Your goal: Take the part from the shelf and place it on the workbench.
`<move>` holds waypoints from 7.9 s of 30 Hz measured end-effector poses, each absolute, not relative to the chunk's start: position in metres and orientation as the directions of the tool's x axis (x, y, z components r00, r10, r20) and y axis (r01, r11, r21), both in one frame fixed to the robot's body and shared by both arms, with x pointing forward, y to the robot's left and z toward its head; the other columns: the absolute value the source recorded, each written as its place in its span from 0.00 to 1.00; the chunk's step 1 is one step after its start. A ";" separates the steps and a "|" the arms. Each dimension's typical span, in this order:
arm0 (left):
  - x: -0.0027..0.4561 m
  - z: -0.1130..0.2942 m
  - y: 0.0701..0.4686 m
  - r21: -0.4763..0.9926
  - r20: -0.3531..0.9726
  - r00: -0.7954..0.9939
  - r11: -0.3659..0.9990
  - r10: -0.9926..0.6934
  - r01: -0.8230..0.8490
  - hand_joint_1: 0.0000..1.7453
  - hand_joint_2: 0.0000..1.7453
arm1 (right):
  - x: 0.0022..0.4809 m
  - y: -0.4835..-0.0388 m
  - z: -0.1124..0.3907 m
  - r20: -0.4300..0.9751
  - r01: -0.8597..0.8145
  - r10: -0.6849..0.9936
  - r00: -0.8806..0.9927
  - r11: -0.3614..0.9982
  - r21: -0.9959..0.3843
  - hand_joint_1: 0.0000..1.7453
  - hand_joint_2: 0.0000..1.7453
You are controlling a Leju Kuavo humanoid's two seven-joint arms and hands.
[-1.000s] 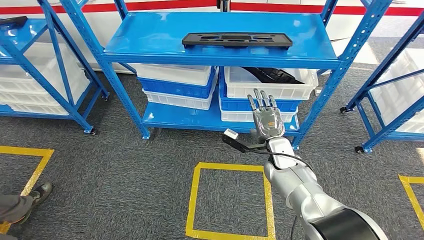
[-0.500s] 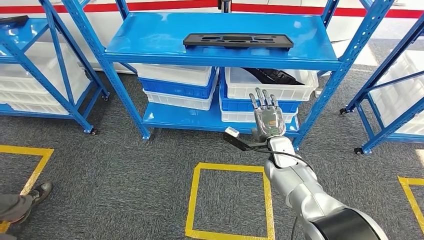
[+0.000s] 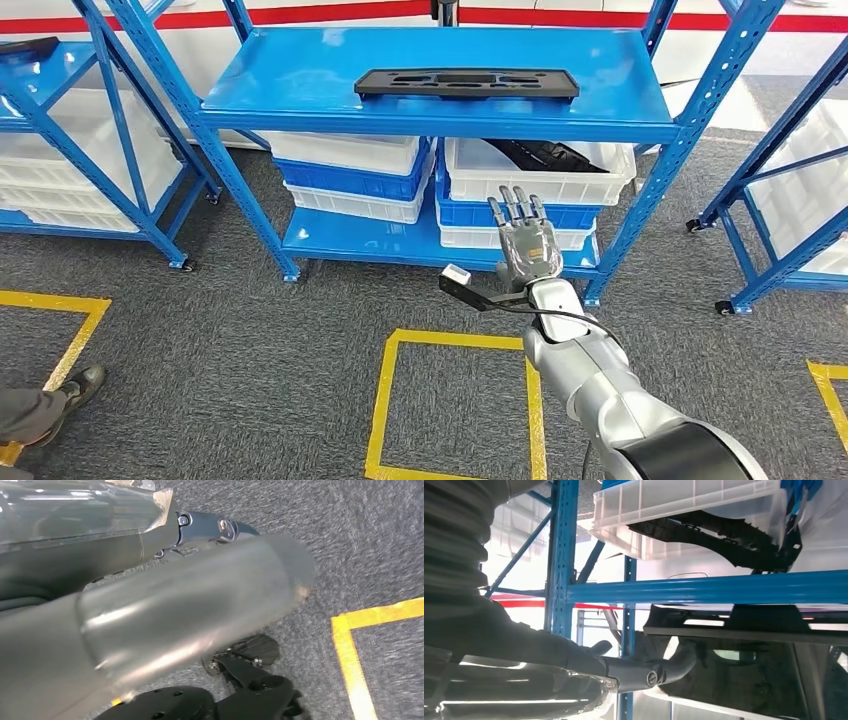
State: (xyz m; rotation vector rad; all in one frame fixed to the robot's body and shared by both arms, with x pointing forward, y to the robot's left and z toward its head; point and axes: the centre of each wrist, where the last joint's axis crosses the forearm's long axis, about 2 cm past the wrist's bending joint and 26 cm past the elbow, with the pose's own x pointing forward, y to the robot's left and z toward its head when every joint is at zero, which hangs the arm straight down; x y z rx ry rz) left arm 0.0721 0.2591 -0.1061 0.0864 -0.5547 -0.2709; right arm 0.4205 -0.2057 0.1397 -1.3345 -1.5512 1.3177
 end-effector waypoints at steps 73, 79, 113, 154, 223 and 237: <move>0.087 -0.103 0.251 0.134 0.513 0.806 0.955 -0.294 0.263 0.00 0.00 | 0.437 -0.197 0.170 -0.171 0.315 0.963 -0.210 -0.099 -0.944 0.00 1.00; 0.089 -0.103 0.250 0.133 0.515 0.804 0.954 -0.297 0.267 0.00 0.00 | 0.440 -0.194 0.175 -0.179 0.320 0.960 -0.214 -0.105 -0.942 0.00 1.00; 0.077 -0.105 0.254 0.134 0.520 0.792 0.947 -0.319 0.292 0.00 0.00 | 0.459 -0.246 0.191 -0.177 0.215 0.984 -0.025 -0.168 -0.962 0.00 1.00; 0.070 -0.105 0.245 0.266 0.771 0.554 0.949 -0.313 0.167 0.00 1.00 | 0.459 -0.271 0.197 -0.170 0.353 0.948 -0.270 -0.067 -0.933 0.97 1.00; 0.096 -0.097 0.224 0.228 0.693 0.640 0.943 -0.333 0.244 0.00 1.00 | 0.435 -0.346 0.283 -0.073 0.487 0.924 -0.375 0.130 -0.864 0.97 1.00; 0.098 -0.097 0.222 0.225 0.699 0.627 0.937 -0.346 0.266 0.00 1.00 | 0.430 -0.357 0.272 -0.079 0.482 0.934 -0.348 0.106 -0.870 0.97 1.00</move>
